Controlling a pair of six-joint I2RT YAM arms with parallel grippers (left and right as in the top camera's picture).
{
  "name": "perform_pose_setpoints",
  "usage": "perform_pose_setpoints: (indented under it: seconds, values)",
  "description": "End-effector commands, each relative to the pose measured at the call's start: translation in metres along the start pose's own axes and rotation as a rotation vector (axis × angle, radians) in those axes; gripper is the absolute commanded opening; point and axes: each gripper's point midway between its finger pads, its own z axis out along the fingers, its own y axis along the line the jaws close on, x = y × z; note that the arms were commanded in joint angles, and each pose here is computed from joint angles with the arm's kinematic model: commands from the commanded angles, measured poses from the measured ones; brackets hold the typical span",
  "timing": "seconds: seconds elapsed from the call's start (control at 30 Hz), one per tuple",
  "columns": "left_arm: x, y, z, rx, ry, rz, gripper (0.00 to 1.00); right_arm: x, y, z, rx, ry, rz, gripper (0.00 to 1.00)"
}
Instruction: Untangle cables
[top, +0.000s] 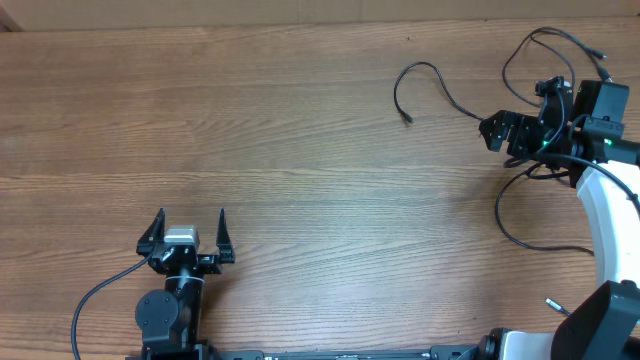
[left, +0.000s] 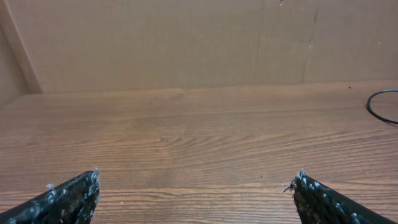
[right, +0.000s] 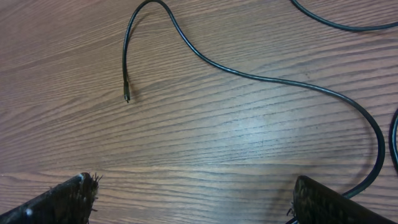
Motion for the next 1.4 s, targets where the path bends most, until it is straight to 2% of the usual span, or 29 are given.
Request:
perform_pose_setpoints:
  seconds: [0.0,0.23,0.4,0.57,0.67,0.77,0.93,1.07,1.37]
  values:
    - [0.001,0.001,0.000,-0.009,-0.001,0.024,0.99,-0.001,-0.003,-0.001,0.008,-0.007,-0.003,1.00]
    - [0.001,0.001,0.000,-0.008,-0.001,0.024,1.00,-0.002,-0.002,-0.003,0.008,-0.014,-0.006,1.00]
    - [0.001,0.001,0.000,-0.009,-0.001,0.024,1.00,-0.015,0.007,-0.034,0.031,-0.096,-0.038,1.00]
    - [0.001,0.001,0.000,-0.008,-0.001,0.024,1.00,-0.041,0.039,-0.085,0.016,-0.284,-0.135,1.00]
    - [0.001,0.001,0.000,-0.008,-0.001,0.024,0.99,-0.064,0.074,-0.117,0.017,-0.481,-0.248,1.00]
    - [0.001,0.001,0.000,-0.008,-0.001,0.024,1.00,-0.068,0.099,-0.140,0.044,-0.614,-0.308,1.00]
    - [0.001,0.001,0.000,-0.008,-0.001,0.024,0.99,-0.040,0.118,-0.162,0.028,-0.726,-0.346,1.00]
    - [0.001,0.001,0.000,-0.008,-0.001,0.024,1.00,-0.008,0.111,-0.165,-0.017,-0.778,-0.274,1.00]
    - [0.001,0.001,0.000,-0.008,-0.001,0.024,1.00,0.066,0.083,-0.126,-0.107,-0.892,-0.148,1.00]
